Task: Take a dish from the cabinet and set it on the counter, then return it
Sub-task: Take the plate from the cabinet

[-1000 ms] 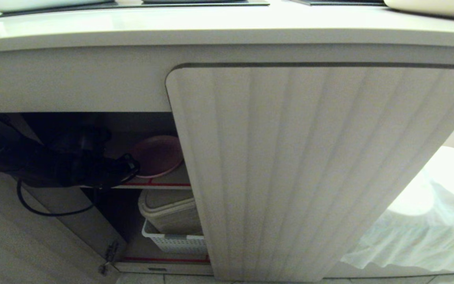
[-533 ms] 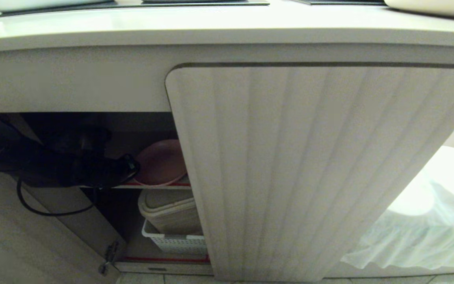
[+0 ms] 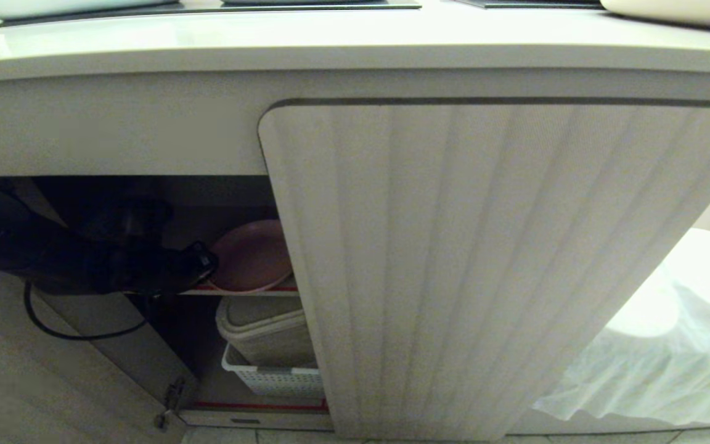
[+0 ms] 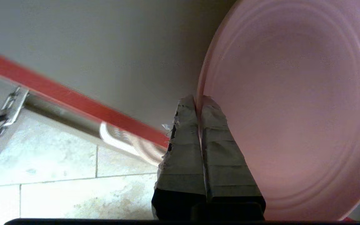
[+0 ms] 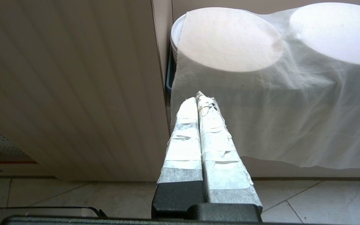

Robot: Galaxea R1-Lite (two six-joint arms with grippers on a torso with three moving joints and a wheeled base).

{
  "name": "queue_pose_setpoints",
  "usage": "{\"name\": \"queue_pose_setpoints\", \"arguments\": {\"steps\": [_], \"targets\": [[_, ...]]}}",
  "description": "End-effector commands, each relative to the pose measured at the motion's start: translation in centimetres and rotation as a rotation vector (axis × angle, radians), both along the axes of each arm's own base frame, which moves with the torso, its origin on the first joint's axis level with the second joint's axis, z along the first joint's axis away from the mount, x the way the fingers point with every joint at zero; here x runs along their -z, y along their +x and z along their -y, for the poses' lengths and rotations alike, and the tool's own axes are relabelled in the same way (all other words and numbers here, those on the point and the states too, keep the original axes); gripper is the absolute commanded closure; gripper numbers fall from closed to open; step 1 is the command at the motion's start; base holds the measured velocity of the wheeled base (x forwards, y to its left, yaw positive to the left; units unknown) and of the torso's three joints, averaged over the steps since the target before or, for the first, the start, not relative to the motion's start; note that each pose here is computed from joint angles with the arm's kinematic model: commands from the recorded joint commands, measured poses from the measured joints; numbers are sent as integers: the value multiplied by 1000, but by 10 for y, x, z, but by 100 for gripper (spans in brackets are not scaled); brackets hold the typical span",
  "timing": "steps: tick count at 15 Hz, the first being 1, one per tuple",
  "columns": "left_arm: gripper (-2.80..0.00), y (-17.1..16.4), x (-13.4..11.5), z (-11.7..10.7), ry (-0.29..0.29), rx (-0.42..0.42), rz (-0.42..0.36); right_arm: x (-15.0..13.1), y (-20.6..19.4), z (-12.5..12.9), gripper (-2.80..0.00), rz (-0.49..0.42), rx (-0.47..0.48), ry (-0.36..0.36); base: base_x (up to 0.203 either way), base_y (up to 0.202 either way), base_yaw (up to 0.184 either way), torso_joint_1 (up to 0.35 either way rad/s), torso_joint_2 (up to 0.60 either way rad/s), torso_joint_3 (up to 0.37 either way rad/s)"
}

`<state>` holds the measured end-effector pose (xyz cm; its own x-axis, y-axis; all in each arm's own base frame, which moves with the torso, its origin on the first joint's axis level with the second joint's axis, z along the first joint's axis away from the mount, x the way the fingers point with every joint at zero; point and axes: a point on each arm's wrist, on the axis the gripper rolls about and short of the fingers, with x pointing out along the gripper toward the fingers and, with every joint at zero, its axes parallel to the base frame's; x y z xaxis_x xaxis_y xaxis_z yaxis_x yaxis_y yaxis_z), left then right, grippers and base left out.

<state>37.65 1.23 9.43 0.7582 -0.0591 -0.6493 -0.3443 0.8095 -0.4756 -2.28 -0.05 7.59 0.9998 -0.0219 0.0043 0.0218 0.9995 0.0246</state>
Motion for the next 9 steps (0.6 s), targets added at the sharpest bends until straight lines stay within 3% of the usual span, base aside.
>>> {"name": "queue_pose_setpoints", "arguments": {"steps": [1,9], "targets": [[0,-5,-4,0,-4,-2,5,0,0,0,0,0,0,0,0,0,0,0,0,0],[0,-16,-12,-9,-9,-30,13,0,0,0,0,0,0,0,0,0,0,0,0,0]]}}
